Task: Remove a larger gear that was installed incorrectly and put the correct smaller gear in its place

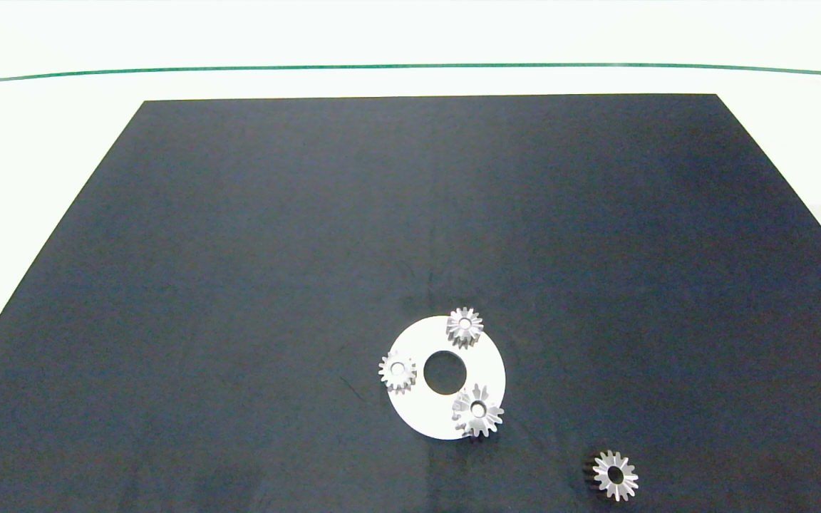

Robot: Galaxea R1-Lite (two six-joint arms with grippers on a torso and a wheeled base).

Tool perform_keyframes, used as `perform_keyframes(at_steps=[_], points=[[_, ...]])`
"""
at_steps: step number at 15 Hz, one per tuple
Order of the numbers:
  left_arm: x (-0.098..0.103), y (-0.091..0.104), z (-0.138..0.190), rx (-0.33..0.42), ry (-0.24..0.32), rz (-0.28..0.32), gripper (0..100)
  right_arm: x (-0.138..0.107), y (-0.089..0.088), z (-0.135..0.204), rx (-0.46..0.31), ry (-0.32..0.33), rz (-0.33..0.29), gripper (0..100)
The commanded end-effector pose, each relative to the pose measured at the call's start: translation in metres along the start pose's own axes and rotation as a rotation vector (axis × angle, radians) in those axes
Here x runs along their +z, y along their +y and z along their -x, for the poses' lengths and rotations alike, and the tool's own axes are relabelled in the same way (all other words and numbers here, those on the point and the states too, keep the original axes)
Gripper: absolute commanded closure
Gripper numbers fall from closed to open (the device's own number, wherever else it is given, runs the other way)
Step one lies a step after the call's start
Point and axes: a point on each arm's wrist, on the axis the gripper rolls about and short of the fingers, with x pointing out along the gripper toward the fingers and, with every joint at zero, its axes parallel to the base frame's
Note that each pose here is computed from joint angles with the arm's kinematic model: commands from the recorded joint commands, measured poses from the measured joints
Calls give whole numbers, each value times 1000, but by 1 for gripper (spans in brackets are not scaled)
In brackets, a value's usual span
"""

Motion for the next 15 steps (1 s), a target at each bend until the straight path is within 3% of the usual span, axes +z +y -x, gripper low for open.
perform_keyframes(at_steps=[1, 3, 5, 8, 9, 10, 12, 15], points=[[0, 0, 0, 0, 2, 0, 0, 0, 0, 0, -1, 1, 0, 0], [0, 0, 0, 0, 2, 0, 0, 0, 0, 0, -6, 3, 1, 0], [22, 0, 3, -14, -17, -3, 0, 8, 0, 1, -14, 26, 28, 0], [130, 1, 0, -30, 178, -33, 0, 83, 0, 6, 32, 134, 76, 0], [152, 1, -5, -30, 203, -60, 0, 97, 1, 2, 49, 156, 96, 0], [189, 1, -19, -27, 235, -113, 0, 123, 1, -11, 80, 192, 147, 0], [232, 3, -44, 39, 333, -176, 0, 153, 5, -42, 120, 254, 224, 0], [274, 6, -59, 95, 492, -165, 0, 184, 22, -94, 283, 336, 303, 0]])
